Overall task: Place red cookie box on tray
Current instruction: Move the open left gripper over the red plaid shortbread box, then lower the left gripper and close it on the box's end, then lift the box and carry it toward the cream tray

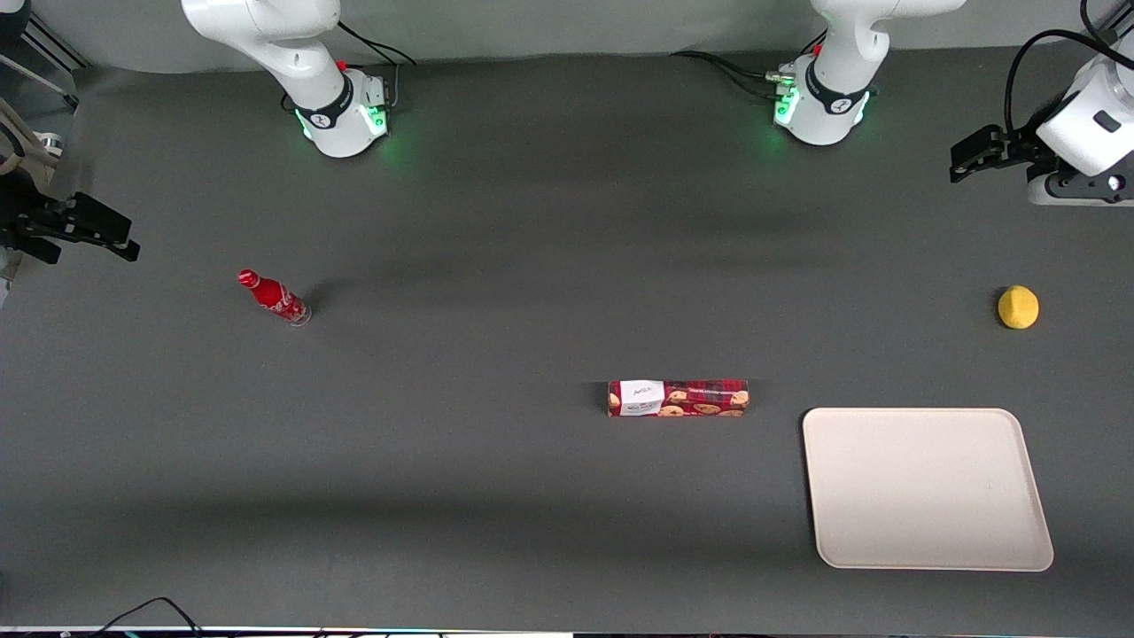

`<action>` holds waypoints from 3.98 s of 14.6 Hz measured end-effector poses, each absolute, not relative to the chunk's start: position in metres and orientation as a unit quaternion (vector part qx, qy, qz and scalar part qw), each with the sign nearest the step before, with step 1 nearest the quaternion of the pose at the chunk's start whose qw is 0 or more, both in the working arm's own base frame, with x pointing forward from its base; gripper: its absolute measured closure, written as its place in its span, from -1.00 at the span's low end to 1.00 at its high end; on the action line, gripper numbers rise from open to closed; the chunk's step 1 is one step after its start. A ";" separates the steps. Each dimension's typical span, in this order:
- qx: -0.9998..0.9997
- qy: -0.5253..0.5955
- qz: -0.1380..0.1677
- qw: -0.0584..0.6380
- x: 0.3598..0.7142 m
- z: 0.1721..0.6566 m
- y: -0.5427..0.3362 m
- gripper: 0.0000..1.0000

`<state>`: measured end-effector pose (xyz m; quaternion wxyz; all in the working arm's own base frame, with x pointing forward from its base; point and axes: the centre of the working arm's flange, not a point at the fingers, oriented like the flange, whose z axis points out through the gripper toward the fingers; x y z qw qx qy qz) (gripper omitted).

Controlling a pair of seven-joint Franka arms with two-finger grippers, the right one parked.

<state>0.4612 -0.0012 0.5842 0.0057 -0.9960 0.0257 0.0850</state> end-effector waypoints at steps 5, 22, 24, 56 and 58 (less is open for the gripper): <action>-0.996 0.029 0.078 0.007 0.474 0.589 -0.005 -1.00; -0.843 -0.527 0.110 0.009 0.605 0.473 -0.211 -1.00; -0.821 -0.562 0.102 -0.002 0.615 0.443 -0.235 -1.00; -0.851 -0.525 0.008 0.001 0.662 0.288 -0.262 0.77; -0.872 -0.490 0.016 0.015 0.673 0.338 -0.227 0.77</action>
